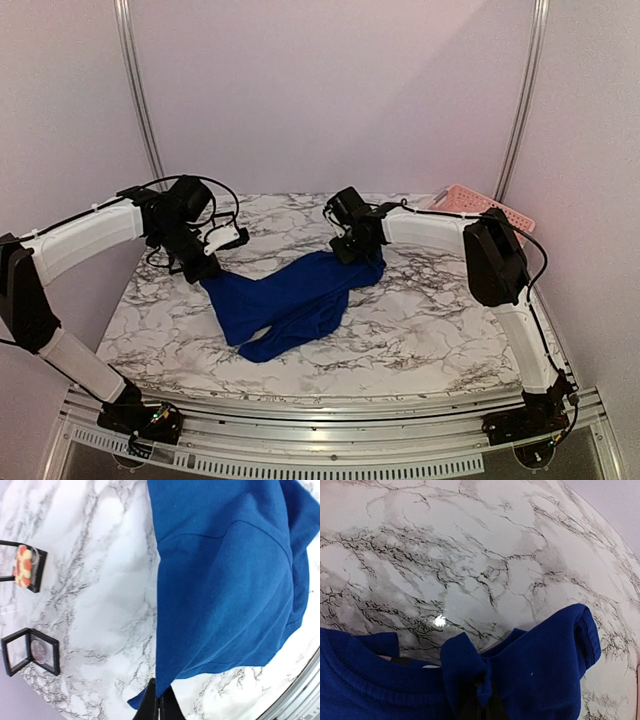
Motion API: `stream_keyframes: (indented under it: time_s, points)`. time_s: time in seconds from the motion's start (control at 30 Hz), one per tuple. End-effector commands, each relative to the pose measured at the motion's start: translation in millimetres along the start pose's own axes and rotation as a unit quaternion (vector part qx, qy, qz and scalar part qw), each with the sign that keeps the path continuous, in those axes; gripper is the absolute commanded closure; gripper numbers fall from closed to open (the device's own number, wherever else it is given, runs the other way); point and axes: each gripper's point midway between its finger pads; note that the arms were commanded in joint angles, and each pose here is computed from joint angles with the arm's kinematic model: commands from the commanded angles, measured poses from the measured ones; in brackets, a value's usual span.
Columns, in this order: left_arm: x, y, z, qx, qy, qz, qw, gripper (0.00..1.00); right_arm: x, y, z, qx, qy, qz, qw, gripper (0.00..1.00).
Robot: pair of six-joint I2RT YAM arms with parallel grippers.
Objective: Pin the brooch onto the clothing
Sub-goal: Pick up the crumped clothing from the center of the board, then place the crumpled clothing at the center of the board.
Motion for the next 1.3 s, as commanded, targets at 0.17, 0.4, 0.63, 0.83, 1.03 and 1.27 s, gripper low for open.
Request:
stream_keyframes:
  time_s: [0.17,0.4,0.63,0.83,1.03,1.27]
  points:
    - [117.4,19.4,-139.9,-0.023,0.244,-0.046,0.968,1.0,-52.9,116.7,-142.6,-0.157,-0.034,0.023,0.987,1.0]
    - [159.4,38.5,-322.4,-0.136,0.427,-0.093,0.889,1.0,-65.4,170.8,-319.7,-0.337,0.069,0.019,0.939,1.0]
    - [155.9,21.9,-466.3,-0.228,0.562,-0.144,0.782,1.0,-45.5,173.7,-469.6,-0.483,0.236,-0.024,0.843,1.0]
    - [146.6,0.4,-514.7,-0.242,0.612,-0.17,0.733,1.0,-43.5,165.0,-488.0,-0.508,0.272,-0.01,0.817,1.0]
    - [137.5,34.8,-467.0,-0.28,0.521,-0.121,0.797,1.0,-63.1,200.2,-411.9,-0.49,0.233,0.024,0.84,1.0]
    - [56.2,129.2,-334.3,-0.308,0.27,0.04,0.912,1.0,-85.2,222.7,-273.0,-0.413,0.219,0.114,0.877,1.0]
Point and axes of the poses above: each gripper's point midway between its finger pads, its own z axis out along the fingers, its own x axis along the line the jaws close on, y = z × x, and after that the axes turned 9 degrees about z, right-handed
